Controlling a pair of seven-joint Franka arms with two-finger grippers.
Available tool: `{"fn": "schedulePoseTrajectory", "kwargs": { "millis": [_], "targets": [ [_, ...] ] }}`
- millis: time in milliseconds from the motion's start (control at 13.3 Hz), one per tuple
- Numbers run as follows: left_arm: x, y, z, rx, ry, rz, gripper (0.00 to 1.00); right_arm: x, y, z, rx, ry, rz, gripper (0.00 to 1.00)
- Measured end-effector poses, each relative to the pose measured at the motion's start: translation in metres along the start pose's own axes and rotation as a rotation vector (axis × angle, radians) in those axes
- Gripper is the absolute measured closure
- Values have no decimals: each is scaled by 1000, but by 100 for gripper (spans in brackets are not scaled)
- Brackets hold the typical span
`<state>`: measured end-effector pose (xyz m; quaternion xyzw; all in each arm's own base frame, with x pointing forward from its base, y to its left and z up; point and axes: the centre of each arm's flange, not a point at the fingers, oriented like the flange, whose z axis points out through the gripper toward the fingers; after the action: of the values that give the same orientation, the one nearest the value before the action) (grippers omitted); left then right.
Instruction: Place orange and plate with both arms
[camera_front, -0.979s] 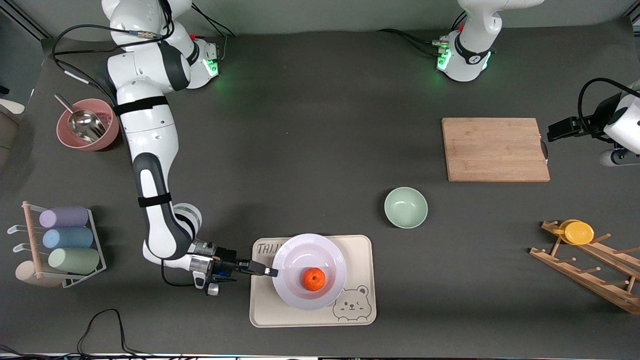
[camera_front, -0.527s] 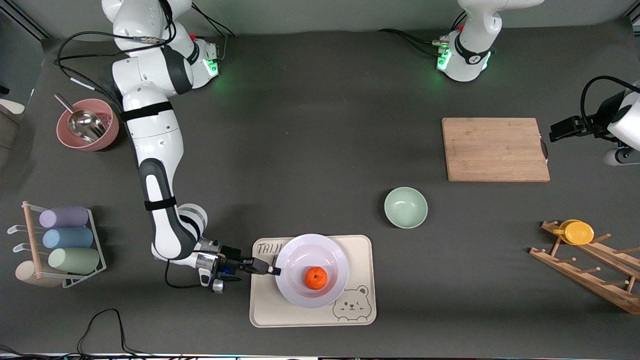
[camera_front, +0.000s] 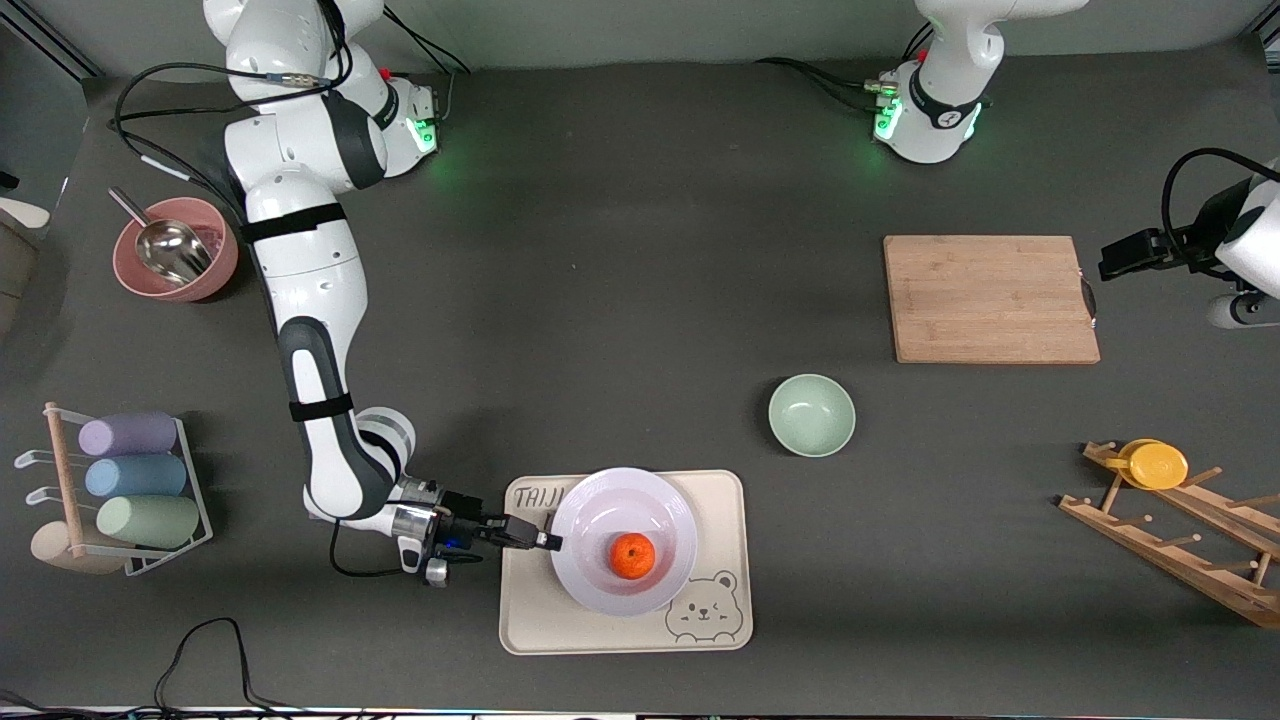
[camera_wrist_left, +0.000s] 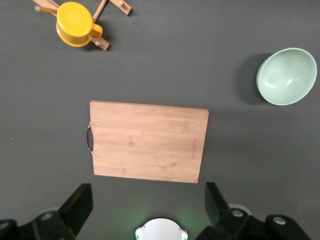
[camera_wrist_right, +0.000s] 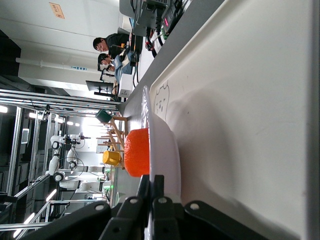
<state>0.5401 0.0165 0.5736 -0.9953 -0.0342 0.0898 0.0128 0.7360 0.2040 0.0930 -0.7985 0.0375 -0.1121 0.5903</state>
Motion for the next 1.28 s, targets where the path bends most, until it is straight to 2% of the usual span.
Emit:
{"fn": "schedulePoseTrajectory", "kwargs": {
  "millis": [75, 301, 377, 678, 979, 1130, 1281],
  "targets": [
    [0, 0, 0, 0, -1, 0, 0, 0, 0, 0, 1, 0, 0, 92],
    [0, 0, 0, 0, 0, 0, 0, 1, -1, 0, 3, 1, -2, 60],
    [0, 0, 0, 0, 0, 0, 0, 1, -1, -1, 3, 2, -2, 53],
    [0, 0, -1, 0, 1, 0, 0, 3, -1, -2, -3, 1, -7, 53],
    [0, 0, -5, 0, 10, 0, 0, 16, 2, -30, -65, -21, -32, 54],
    [0, 0, -5, 0, 10, 0, 0, 25, 2, -53, -85, -42, -20, 54],
    [0, 0, -5, 0, 10, 0, 0, 29, 0, -76, -78, -78, -12, 53]
  ]
}}
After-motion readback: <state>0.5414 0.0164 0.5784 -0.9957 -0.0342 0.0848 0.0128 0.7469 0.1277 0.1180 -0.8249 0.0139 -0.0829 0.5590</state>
